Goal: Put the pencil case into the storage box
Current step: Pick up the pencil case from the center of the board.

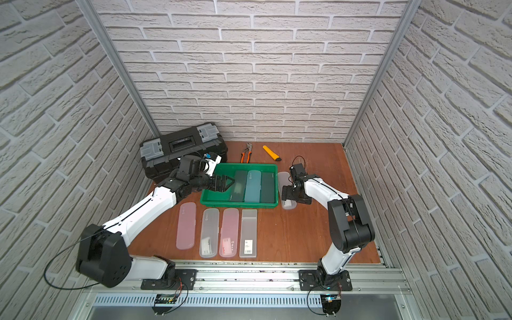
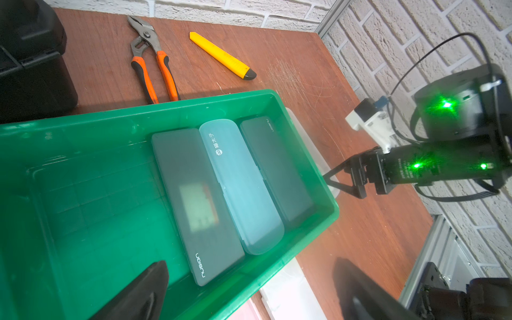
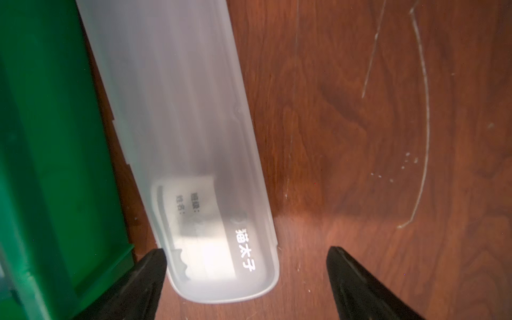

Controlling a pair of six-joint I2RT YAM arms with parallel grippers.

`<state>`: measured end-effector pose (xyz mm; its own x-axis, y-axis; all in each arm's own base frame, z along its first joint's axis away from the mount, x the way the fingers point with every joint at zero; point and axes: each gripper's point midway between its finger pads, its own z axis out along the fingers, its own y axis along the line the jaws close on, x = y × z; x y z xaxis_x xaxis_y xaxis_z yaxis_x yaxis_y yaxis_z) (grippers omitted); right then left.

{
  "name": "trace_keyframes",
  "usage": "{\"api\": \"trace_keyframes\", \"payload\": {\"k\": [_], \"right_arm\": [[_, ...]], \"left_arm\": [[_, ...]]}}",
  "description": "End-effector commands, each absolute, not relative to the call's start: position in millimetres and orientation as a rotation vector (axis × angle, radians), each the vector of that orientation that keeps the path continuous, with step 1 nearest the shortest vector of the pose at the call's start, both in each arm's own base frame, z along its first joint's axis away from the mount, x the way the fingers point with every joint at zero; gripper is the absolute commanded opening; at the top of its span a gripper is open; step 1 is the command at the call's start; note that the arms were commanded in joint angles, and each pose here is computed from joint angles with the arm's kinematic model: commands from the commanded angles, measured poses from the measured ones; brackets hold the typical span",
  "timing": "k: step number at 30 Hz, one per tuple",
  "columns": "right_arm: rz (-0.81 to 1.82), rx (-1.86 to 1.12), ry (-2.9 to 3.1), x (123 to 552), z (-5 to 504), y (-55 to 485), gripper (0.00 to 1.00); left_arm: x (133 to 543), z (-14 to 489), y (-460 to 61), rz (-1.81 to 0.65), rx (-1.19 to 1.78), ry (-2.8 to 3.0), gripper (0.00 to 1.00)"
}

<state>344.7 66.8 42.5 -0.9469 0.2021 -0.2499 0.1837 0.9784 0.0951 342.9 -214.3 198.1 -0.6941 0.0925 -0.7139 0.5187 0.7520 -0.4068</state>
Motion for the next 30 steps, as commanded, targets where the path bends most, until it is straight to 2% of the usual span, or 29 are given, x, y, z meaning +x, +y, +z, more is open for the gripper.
{"api": "trace_keyframes", "payload": {"k": [1, 12, 20, 27, 30], "right_arm": [[0.157, 0.249, 2.846, 355, 45, 75, 0.94], [0.114, 0.238, 2.885, 360, 28, 79, 0.93], [0.003, 0.362, 2.925, 348, 11, 58, 0.91], [0.020, 0.461, 2.894, 336, 20, 31, 0.90], [0.065, 0.370, 2.875, 337, 33, 37, 0.90]], "left_arm": [[347, 212, -213, -0.768, 0.465, 2.199, 0.98], [346, 208, -216, -0.775, 0.475, 2.211, 0.98], [342, 202, -223, -0.761, 0.501, 2.230, 0.99], [340, 202, -229, -0.771, 0.519, 2.229, 0.98], [341, 204, -228, -0.759, 0.520, 2.225, 0.99]]}}
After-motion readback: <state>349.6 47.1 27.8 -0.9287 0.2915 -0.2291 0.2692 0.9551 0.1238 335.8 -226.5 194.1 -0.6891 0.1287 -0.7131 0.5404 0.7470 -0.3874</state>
